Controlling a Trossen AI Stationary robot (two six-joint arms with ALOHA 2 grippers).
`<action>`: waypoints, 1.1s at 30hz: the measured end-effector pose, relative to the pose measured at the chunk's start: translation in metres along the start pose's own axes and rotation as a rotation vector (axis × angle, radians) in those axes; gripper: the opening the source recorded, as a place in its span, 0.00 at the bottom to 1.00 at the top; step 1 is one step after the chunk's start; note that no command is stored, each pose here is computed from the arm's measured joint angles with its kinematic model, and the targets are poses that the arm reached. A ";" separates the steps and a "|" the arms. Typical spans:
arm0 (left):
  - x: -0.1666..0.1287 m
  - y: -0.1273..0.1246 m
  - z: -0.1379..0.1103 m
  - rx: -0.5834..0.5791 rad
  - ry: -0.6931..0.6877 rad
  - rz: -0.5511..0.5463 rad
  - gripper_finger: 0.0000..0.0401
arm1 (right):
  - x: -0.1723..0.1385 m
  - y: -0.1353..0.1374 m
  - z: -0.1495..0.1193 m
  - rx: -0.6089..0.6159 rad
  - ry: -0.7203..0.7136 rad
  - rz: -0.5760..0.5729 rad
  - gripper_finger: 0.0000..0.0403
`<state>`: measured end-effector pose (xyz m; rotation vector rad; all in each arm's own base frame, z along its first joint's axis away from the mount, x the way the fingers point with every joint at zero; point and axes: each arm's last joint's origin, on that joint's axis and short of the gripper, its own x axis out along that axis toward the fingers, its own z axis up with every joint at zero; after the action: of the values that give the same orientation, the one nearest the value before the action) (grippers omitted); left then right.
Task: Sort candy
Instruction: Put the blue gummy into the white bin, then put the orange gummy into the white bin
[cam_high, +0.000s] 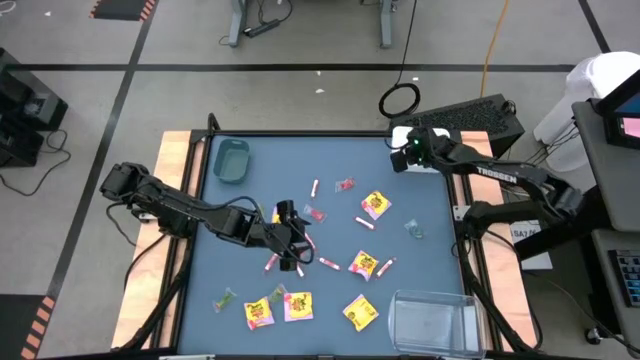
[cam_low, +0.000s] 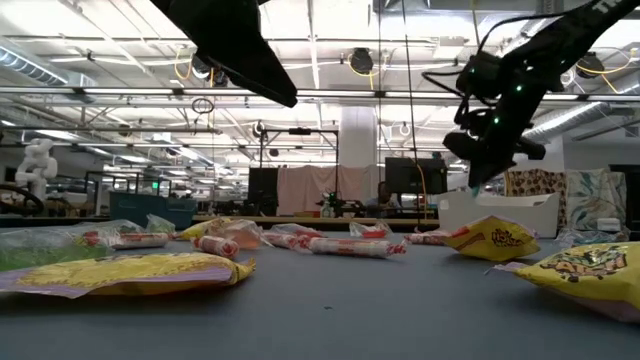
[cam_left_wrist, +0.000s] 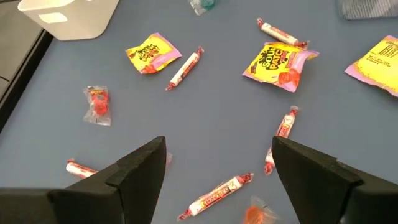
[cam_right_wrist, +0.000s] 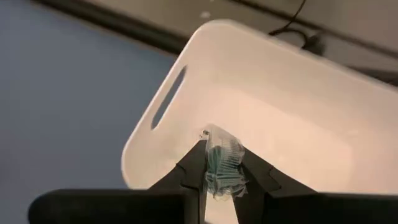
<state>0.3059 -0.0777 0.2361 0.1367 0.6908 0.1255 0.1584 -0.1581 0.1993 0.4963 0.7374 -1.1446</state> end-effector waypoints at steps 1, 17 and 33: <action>0.000 0.000 0.000 -0.014 -0.009 -0.001 0.74 | 0.003 0.000 0.000 0.000 0.012 0.004 0.12; 0.006 0.003 -0.004 -0.013 -0.110 0.125 0.74 | 0.000 0.005 0.002 -0.032 -0.022 0.040 0.50; 0.008 0.009 -0.018 0.085 0.029 0.181 0.74 | -0.071 0.098 -0.029 -0.371 -0.226 0.449 0.54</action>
<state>0.2997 -0.0660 0.2193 0.2798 0.7125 0.2721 0.2270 -0.0587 0.2317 0.1974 0.5839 -0.6118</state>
